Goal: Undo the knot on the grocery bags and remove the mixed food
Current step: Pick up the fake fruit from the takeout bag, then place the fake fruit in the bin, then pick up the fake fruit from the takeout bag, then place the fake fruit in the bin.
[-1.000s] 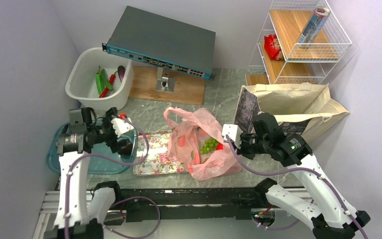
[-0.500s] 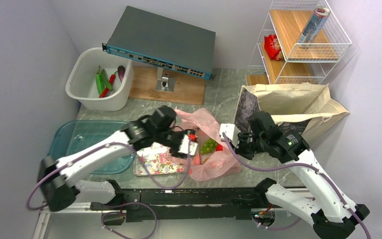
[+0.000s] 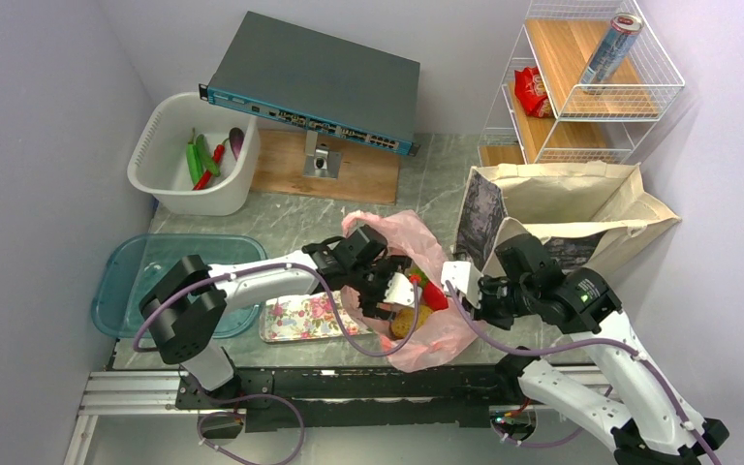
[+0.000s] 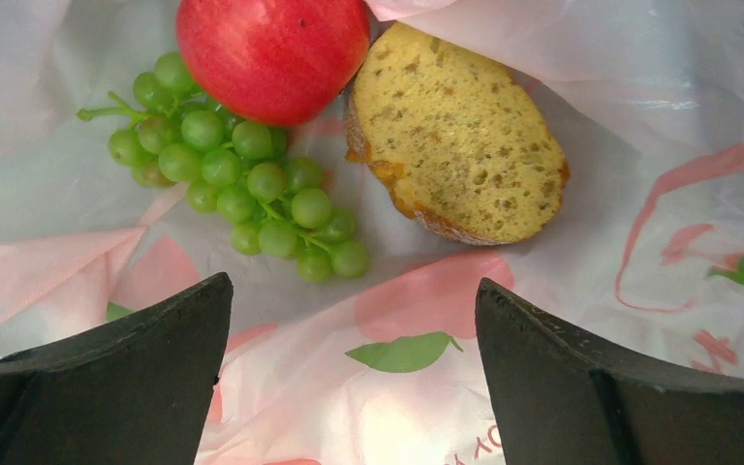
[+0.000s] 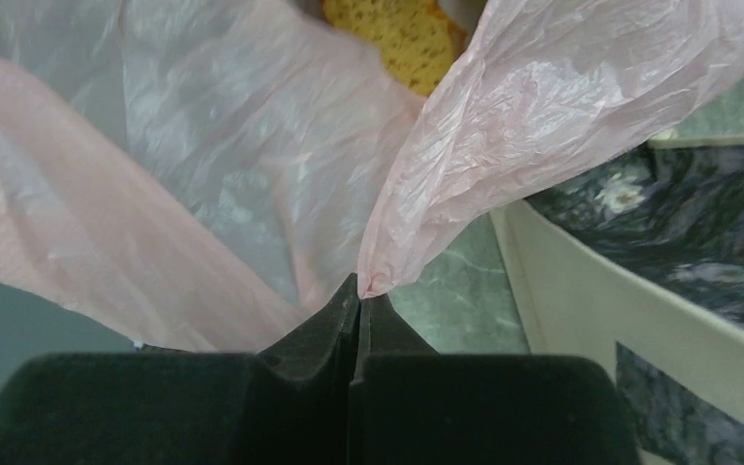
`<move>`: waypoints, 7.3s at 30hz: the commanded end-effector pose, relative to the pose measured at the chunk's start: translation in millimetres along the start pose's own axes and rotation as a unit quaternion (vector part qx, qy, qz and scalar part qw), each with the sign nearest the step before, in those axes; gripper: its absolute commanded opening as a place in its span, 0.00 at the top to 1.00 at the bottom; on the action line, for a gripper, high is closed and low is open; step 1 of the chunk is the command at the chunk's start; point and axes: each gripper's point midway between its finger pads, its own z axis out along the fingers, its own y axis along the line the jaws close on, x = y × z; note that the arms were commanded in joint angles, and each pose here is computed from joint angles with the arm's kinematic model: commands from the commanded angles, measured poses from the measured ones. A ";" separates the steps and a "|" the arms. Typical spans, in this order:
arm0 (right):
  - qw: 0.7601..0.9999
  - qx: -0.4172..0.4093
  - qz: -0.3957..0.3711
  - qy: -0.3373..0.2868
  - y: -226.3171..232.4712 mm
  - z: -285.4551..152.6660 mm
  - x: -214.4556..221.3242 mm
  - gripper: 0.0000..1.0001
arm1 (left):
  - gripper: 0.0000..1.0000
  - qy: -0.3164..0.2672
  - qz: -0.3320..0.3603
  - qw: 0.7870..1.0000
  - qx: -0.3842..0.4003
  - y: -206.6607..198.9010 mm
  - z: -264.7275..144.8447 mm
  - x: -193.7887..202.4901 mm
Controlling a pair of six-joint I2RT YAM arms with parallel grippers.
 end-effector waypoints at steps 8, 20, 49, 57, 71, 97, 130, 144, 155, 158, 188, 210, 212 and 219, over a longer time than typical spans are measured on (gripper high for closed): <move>0.999 -0.020 0.005 0.041 2.7 21.7 21.8 1.00 | 0.01 0.016 0.016 0.999 -0.033 15.7 35.0 1.1; 0.999 -0.002 0.027 0.028 -4.6 23.9 14.0 1.00 | 0.23 0.104 -0.038 0.992 -0.064 38.2 66.6 39.3; 0.997 0.059 0.052 0.006 -29.7 22.9 3.6 1.00 | 1.00 -0.112 -0.039 0.987 -0.110 30.8 -108.3 -104.1; 0.997 0.059 0.051 0.004 -31.0 23.7 2.1 1.00 | 1.00 -0.110 -0.051 0.985 -0.122 7.8 -178.4 -102.7; 0.997 0.063 0.049 -0.010 -38.2 19.1 -12.1 1.00 | 1.00 -0.033 -0.212 0.929 -0.300 -24.6 -331.5 -35.6; 0.981 0.153 0.035 -0.111 -87.2 -12.7 -80.4 1.00 | 0.01 0.141 -0.414 0.832 -0.342 -54.2 -387.6 168.2; 0.994 0.087 -0.035 0.054 -4.9 -34.1 40.9 1.00 | 0.16 -0.049 0.183 0.981 0.036 -54.8 1.0 -36.3; 0.995 0.090 0.009 0.042 -11.0 -26.3 30.5 1.00 | 0.20 -0.142 0.082 0.983 -0.079 17.7 1.6 -89.6; 0.990 0.123 0.062 -0.009 -35.6 -26.3 -6.8 1.00 | 0.15 -0.150 0.087 0.984 -0.051 38.1 41.3 -104.2; 0.988 0.136 0.076 -0.012 -40.5 -27.0 -8.8 1.00 | 0.15 -0.147 0.092 0.984 -0.037 40.1 55.3 -102.2; 0.981 0.166 0.091 -0.051 -66.3 -18.8 -32.3 1.00 | 0.81 -0.162 0.036 0.986 -0.009 27.5 -25.9 -125.1; 0.980 0.150 0.049 -0.120 -95.4 12.8 -77.8 1.00 | 0.77 0.181 -0.316 0.880 -0.304 -79.8 -340.2 140.9; 0.982 0.138 0.047 -0.122 -92.1 15.8 -78.5 1.00 | 0.76 0.215 -0.362 0.849 -0.321 -95.7 -349.5 179.6; 0.983 0.132 0.043 -0.117 -92.6 14.0 -81.1 1.00 | 0.48 0.215 -0.439 0.791 -0.368 -95.4 -381.4 236.5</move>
